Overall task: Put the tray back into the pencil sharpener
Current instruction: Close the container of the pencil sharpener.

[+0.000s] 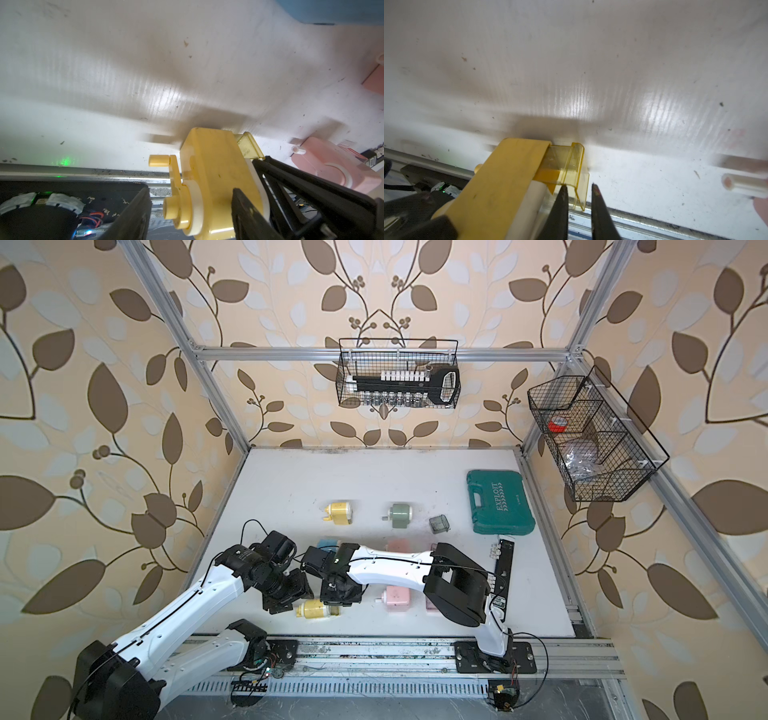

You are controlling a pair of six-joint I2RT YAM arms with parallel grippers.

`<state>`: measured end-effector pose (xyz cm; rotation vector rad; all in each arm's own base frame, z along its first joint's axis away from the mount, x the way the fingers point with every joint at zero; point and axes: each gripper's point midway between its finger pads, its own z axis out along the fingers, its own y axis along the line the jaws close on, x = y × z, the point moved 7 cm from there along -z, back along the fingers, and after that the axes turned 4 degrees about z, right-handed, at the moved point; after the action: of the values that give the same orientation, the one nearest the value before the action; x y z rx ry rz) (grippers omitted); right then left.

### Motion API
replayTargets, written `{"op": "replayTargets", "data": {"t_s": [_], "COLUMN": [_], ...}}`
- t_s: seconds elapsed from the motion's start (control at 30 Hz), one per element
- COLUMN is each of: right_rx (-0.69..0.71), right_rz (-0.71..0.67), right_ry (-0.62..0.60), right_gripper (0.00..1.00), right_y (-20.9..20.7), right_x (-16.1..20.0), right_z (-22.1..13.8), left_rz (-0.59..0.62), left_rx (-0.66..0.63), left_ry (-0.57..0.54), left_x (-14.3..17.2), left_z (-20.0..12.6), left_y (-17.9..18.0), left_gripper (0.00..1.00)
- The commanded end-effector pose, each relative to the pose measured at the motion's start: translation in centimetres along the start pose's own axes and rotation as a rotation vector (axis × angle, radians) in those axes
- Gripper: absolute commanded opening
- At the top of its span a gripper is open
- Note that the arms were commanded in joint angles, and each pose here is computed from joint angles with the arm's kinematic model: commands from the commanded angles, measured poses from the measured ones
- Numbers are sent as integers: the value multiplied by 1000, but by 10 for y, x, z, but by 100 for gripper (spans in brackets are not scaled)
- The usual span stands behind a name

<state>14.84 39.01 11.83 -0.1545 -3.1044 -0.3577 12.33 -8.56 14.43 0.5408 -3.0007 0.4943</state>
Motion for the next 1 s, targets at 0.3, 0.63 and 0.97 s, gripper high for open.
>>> {"op": "replayTargets", "data": {"t_s": [0.3,0.63,0.97], "right_rx": [0,-14,-24], "right_rz": [-18,-29,-50], "right_ry": [-3,-60,-104], "right_gripper": [18,19,18], "right_y": [7,0,-24], "right_x": [-6,-6,-7], "right_z": [1,-24,-43], "left_rz": [-20,-15,-108], "left_rx": [-21,-14,74], "left_ry": [-155,-200,-161], "left_x": [-11,-1,6], "left_z": [-32,-51,-33], "left_y": [-8,-2,1], "left_gripper": [66,65,60]}}
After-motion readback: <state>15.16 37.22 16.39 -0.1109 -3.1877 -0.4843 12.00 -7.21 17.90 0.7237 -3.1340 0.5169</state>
